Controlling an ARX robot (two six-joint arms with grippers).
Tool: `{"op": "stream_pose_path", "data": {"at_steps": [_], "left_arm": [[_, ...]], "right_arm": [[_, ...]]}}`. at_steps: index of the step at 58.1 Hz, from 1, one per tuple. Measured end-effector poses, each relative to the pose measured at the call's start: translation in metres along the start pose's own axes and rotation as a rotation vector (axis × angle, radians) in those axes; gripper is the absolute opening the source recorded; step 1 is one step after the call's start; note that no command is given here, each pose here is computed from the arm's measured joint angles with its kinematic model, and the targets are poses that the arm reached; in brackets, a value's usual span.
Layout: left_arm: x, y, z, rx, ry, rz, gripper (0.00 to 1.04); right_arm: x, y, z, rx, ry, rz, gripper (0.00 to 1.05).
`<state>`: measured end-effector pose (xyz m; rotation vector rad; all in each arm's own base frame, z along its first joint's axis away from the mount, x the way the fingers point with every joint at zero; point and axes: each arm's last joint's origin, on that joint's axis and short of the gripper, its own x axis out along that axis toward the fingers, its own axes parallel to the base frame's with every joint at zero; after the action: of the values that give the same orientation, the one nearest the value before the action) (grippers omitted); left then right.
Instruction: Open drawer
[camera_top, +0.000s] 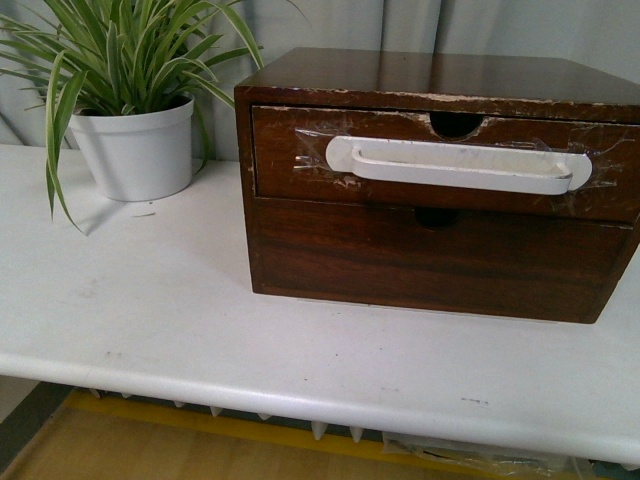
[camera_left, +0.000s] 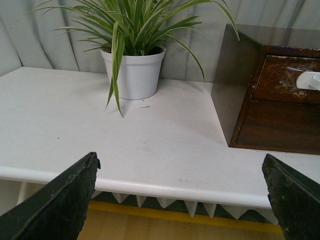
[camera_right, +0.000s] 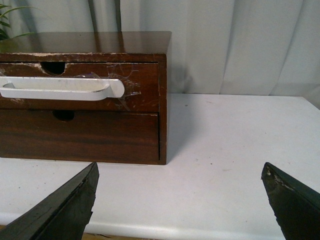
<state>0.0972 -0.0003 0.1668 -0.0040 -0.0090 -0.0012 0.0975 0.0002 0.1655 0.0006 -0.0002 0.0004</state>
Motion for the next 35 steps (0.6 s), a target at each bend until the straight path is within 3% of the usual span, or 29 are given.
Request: {"op": "stream_pose_path", "data": {"at_steps": [35], "left_arm": [[0.0000, 0.0000, 0.0000, 0.000, 0.000, 0.000, 0.99]], "right_arm": [[0.0000, 0.0000, 0.0000, 0.000, 0.000, 0.000, 0.96]]}}
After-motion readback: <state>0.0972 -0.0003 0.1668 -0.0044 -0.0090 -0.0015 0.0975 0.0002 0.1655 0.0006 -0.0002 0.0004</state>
